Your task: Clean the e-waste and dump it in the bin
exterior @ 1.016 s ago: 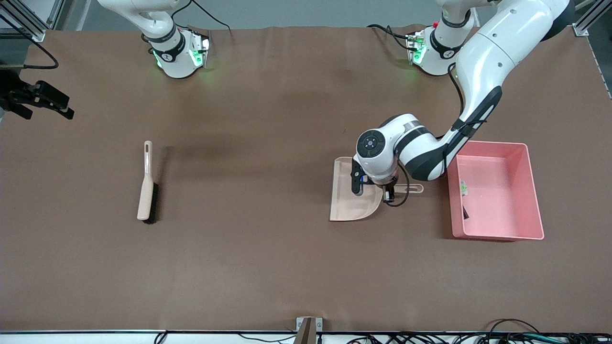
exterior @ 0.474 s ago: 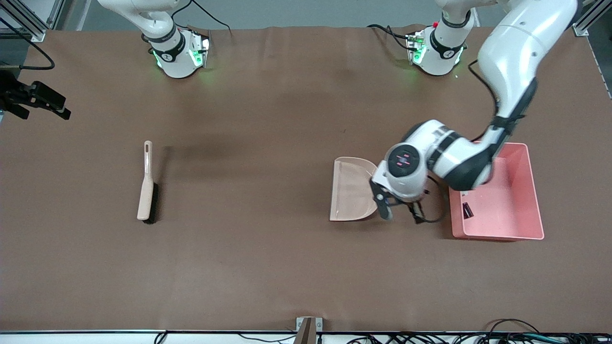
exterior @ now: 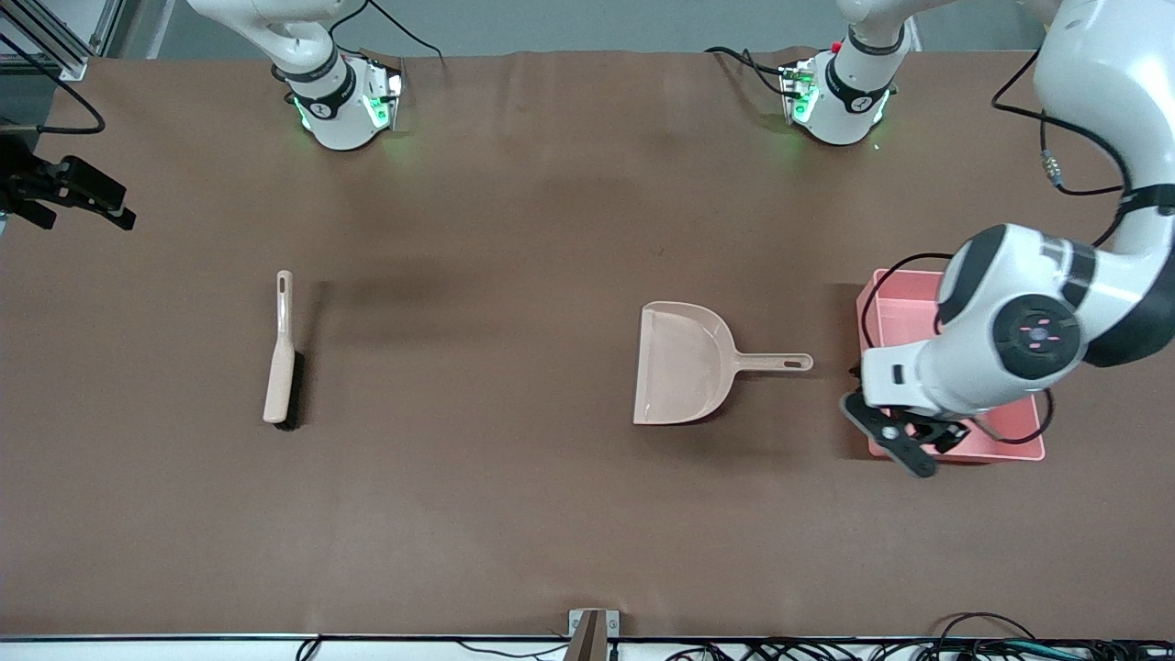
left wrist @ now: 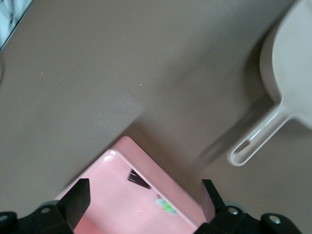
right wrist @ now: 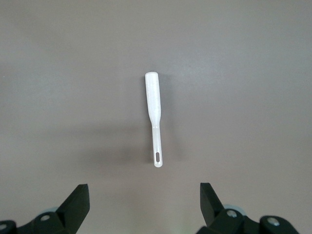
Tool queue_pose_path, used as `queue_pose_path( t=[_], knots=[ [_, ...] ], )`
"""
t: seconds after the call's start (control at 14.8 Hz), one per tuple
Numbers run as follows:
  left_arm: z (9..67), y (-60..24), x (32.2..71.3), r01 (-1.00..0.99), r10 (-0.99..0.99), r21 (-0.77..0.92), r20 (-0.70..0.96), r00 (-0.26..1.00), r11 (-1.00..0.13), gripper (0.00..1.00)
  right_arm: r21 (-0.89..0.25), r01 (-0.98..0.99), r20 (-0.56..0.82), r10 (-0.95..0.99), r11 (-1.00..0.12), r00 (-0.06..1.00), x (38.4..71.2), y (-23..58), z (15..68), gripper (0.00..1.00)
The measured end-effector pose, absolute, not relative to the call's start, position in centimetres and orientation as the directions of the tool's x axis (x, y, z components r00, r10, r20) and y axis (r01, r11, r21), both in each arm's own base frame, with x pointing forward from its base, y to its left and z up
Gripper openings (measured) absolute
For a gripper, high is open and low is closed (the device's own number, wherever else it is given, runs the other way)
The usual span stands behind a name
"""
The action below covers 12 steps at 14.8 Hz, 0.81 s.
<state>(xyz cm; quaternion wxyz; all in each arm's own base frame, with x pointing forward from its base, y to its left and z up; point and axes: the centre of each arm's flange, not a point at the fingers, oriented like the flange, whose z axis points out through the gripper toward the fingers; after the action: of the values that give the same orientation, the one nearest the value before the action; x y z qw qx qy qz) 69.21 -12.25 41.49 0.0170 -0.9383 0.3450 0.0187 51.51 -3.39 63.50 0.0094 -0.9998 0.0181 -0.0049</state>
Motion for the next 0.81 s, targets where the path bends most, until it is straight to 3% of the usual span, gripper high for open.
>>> queue_pose_path(
  t=[0.27, 0.81],
  knots=[
    [44.8, -11.2, 68.9, -0.355, -0.355, -0.002, 0.004, 0.935, -0.935, 1.0, -0.019, -0.036, 0.01, -0.036, -0.999, 0.999, 51.5, -3.4, 63.5, 1.0],
    [55.7, -7.8, 64.5, -0.053, -0.054, -0.053, 0.01, 0.999, -0.997, 1.0, -0.019, -0.031, 0.009, -0.032, -0.999, 0.999, 51.5, -3.1, 63.5, 1.0]
  ],
)
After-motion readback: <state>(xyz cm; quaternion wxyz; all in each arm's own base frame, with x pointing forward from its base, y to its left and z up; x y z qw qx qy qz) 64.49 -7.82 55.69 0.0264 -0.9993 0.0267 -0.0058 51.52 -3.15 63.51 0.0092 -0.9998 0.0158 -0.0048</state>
